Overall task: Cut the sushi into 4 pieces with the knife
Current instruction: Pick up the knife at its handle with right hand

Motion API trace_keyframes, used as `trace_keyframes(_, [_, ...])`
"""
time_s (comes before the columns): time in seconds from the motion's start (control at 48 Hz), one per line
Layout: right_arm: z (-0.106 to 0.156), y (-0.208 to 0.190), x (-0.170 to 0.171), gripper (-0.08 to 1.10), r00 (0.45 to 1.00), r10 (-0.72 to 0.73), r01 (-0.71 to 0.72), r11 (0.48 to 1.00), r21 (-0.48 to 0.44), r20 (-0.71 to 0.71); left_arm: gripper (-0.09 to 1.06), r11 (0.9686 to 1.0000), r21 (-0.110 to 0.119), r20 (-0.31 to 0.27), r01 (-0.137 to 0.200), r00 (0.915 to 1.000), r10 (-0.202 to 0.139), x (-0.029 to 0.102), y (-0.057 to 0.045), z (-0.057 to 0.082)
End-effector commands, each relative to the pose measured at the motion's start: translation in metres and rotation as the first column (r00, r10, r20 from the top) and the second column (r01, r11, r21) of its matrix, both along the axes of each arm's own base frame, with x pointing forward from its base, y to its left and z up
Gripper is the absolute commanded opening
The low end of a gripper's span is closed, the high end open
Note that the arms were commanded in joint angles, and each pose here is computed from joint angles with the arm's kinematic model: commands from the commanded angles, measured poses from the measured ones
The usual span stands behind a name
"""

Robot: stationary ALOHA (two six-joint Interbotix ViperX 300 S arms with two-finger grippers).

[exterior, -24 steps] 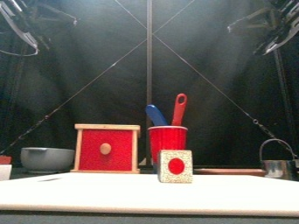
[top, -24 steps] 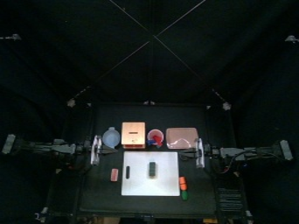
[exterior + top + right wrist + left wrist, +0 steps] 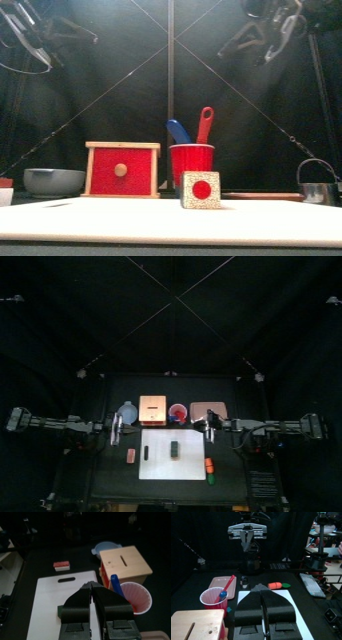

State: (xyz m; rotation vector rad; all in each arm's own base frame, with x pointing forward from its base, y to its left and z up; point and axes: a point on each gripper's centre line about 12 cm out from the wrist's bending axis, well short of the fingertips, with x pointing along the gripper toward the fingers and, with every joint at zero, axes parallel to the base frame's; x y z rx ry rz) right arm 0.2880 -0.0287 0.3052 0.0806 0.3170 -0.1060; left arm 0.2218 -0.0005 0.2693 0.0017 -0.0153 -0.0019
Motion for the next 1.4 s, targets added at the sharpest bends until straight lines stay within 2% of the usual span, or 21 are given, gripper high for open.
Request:
trace_keyframes(0.021, [0.019, -0.009, 0.024, 0.13, 0.994, -0.019, 0.023, 0.999, 0.036, -0.108, 0.22, 1.0, -0.002, 0.023, -0.005, 0.9997, 0.005, 0.005, 0.001, 0.009])
trace_keyframes(0.104, [0.021, -0.013, 0.037, 0.22, 0.977, -0.016, 0.027, 0.998, 0.052, -0.211, 0.27, 1.0, -0.002, 0.018, -0.004, 0.9998, 0.004, 0.005, 0.001, 0.007])
trace_keyframes(0.208, [0.02, -0.017, 0.055, 0.41, 0.941, -0.007, 0.031, 0.998, 0.064, -0.338, 0.3, 1.0, -0.003, 0.018, -0.006, 0.9998, 0.006, 0.005, 0.001, 0.007])
trace_keyframes(0.438, [0.001, -0.025, 0.085, 0.89, 0.816, -0.005, 0.02, 1.0, 0.019, -0.578, 0.3, 0.9999, -0.003, 0.014, -0.011, 0.9998, 0.011, 0.004, 0.002, 0.005])
trace_keyframes(0.521, [-0.005, -0.03, 0.093, 0.97, 0.768, -0.022, 0.015, 1.0, -0.016, -0.641, 0.3, 0.9999, -0.003, 0.011, -0.014, 0.9998, 0.014, 0.004, 0.003, 0.004])
trace_keyframes(0.667, [-0.017, -0.042, 0.106, 0.97, 0.669, -0.077, -0.001, 0.995, -0.104, -0.739, 0.3, 0.9998, -0.003, 0.0, -0.018, 0.9998, 0.018, 0.003, 0.004, 0.0])
trace_keyframes(0.792, [-0.029, -0.049, 0.115, 0.97, 0.555, -0.125, -0.031, 0.985, -0.171, -0.822, 0.3, 0.9998, -0.003, -0.006, -0.02, 0.9998, 0.02, 0.002, 0.004, -0.003])
trace_keyframes(1.0, [-0.046, -0.054, 0.125, 0.97, 0.422, -0.155, -0.068, 0.977, -0.201, -0.894, 0.3, 0.9998, -0.003, -0.009, -0.021, 0.9997, 0.021, 0.001, 0.005, -0.005])
trace_keyframes(1.083, [-0.049, -0.054, 0.127, 0.96, 0.394, -0.144, -0.092, 0.977, -0.194, -0.908, 0.3, 0.9998, -0.002, -0.014, -0.021, 0.9997, 0.021, 0.001, 0.005, -0.006])
trace_keyframes(1.229, [-0.053, -0.057, 0.131, 0.92, 0.381, -0.145, -0.097, 0.976, -0.196, -0.913, 0.3, 0.9998, -0.003, -0.018, -0.022, 0.9996, 0.021, 0.0, 0.005, -0.008])
trace_keyframes(1.396, [-0.055, -0.06, 0.131, 0.78, 0.363, -0.15, -0.091, 0.977, -0.195, -0.92, 0.3, 0.9998, -0.003, -0.021, -0.022, 0.9995, 0.021, 0.0, 0.005, -0.01])
